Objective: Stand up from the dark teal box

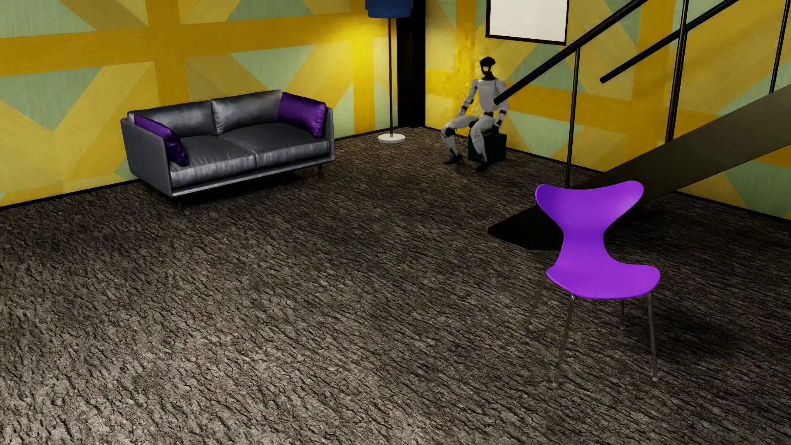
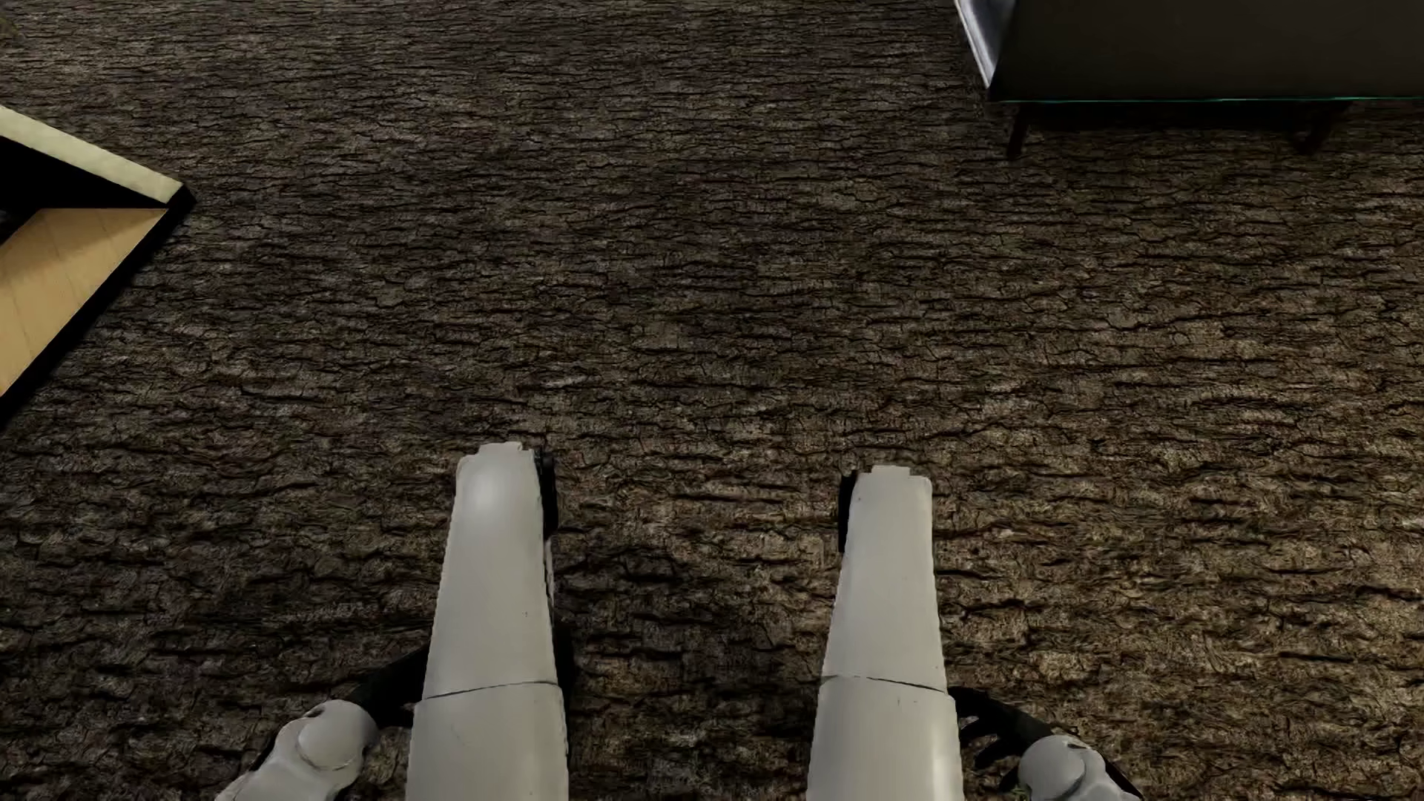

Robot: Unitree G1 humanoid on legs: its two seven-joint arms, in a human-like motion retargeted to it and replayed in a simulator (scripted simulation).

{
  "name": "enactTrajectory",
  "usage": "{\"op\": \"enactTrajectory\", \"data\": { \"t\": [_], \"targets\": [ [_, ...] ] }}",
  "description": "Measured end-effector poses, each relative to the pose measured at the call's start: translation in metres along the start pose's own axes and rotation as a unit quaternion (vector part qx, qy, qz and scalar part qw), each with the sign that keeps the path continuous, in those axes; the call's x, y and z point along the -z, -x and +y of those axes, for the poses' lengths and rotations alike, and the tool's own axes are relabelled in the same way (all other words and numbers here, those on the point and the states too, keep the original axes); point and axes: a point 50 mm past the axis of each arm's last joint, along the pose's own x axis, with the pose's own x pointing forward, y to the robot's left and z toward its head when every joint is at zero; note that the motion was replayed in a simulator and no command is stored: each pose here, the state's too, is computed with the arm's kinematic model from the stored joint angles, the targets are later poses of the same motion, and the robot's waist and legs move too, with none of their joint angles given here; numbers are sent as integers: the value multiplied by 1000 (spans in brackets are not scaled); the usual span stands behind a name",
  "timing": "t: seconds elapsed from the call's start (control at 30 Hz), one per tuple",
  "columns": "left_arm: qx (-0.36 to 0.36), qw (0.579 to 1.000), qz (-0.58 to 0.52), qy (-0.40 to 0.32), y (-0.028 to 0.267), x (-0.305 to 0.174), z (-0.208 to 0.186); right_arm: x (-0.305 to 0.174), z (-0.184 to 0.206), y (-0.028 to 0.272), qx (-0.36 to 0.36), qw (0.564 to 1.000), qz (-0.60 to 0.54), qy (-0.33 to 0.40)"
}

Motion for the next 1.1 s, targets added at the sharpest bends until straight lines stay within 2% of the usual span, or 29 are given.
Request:
{"op": "enactTrajectory", "data": {
  "t": [0.07, 0.2, 0.37, 0.53, 0.63, 0.73, 0.83, 0.9, 0.97, 1.1],
  "targets": [
    [63, 996, 42, -44, 6, 27, -23, 31, 24, 7, -41, 998, 40, 4],
    [99, 989, 107, 12, 23, 66, -57, 65, 58, 20, -73, 991, 95, -64],
    [109, 991, 79, 27, 24, 59, -70, 48, 75, 20, -97, 993, 48, -52],
    [94, 993, 64, 28, 19, 50, -65, 26, 64, 13, -80, 995, 5, -50],
    [18, 996, 43, 77, 21, 45, -42, 21, 39, 13, -5, 995, -5, -98],
    [-111, 985, -65, 118, 25, 4, 8, -23, -15, 24, 118, 981, -119, -98],
    [-201, 944, -248, 79, 44, -81, 59, -106, -64, 53, 221, 932, -288, -7],
    [-209, 911, -356, 7, 65, -138, 77, -163, -80, 79, 238, 885, -388, 102],
    [-165, 868, -450, -126, 84, -195, 75, -218, -75, 104, 205, 816, -480, 248],
    [-18, 751, -512, -417, 120, -273, 44, -275, -54, 135, 107, 703, -503, 491]
  ]
}}
